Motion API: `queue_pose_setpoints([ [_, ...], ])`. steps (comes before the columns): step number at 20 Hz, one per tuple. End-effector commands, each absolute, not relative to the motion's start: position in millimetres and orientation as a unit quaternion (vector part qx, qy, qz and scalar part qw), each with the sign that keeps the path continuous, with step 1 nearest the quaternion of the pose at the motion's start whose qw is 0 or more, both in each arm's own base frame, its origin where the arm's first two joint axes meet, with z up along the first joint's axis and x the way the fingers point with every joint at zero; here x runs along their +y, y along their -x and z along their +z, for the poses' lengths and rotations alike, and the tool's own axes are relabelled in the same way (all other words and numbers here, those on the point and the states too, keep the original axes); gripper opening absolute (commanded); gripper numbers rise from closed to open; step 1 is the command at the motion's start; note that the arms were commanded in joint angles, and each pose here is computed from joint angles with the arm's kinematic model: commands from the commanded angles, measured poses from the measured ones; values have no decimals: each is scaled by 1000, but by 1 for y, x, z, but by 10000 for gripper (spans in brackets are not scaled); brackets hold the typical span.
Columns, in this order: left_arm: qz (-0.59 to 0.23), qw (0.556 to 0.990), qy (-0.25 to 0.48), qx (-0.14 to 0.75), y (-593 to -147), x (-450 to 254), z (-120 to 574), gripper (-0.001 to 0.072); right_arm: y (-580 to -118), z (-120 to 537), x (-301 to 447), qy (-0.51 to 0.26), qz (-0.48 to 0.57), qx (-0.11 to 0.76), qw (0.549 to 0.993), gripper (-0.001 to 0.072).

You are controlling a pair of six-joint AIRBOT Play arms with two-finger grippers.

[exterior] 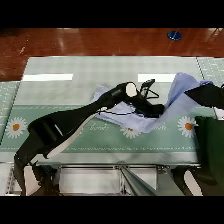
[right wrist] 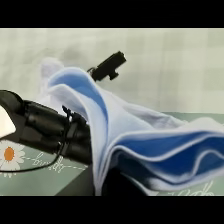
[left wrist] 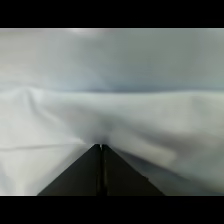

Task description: Fold the shirts.

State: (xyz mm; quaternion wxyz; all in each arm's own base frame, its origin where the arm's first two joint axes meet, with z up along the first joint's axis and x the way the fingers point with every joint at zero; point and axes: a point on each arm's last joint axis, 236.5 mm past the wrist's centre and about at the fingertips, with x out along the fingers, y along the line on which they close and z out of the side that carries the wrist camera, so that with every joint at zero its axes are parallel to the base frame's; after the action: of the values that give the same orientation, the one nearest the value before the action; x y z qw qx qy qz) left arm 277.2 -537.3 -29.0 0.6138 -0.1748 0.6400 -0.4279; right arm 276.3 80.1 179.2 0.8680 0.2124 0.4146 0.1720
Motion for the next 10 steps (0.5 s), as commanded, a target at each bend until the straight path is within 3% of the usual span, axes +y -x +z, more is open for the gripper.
queue_pose_setpoints([
  [1, -429, 597, 190, 651, -300, -511, -12, 19, -275, 188, 92, -228, 197, 405, 863, 17],
  [4, -403, 640, 170, 632, -357, -436, 18, 19, -278, 196, 103, -248, 220, 395, 857, 17],
  [7, -333, 727, 120, 589, -411, -328, 64, 19, -288, 199, 116, -266, 248, 391, 846, 17],
  [10, -242, 808, 110, 526, -433, -213, 125, 20, -305, 186, 158, -259, 289, 404, 829, 17],
])
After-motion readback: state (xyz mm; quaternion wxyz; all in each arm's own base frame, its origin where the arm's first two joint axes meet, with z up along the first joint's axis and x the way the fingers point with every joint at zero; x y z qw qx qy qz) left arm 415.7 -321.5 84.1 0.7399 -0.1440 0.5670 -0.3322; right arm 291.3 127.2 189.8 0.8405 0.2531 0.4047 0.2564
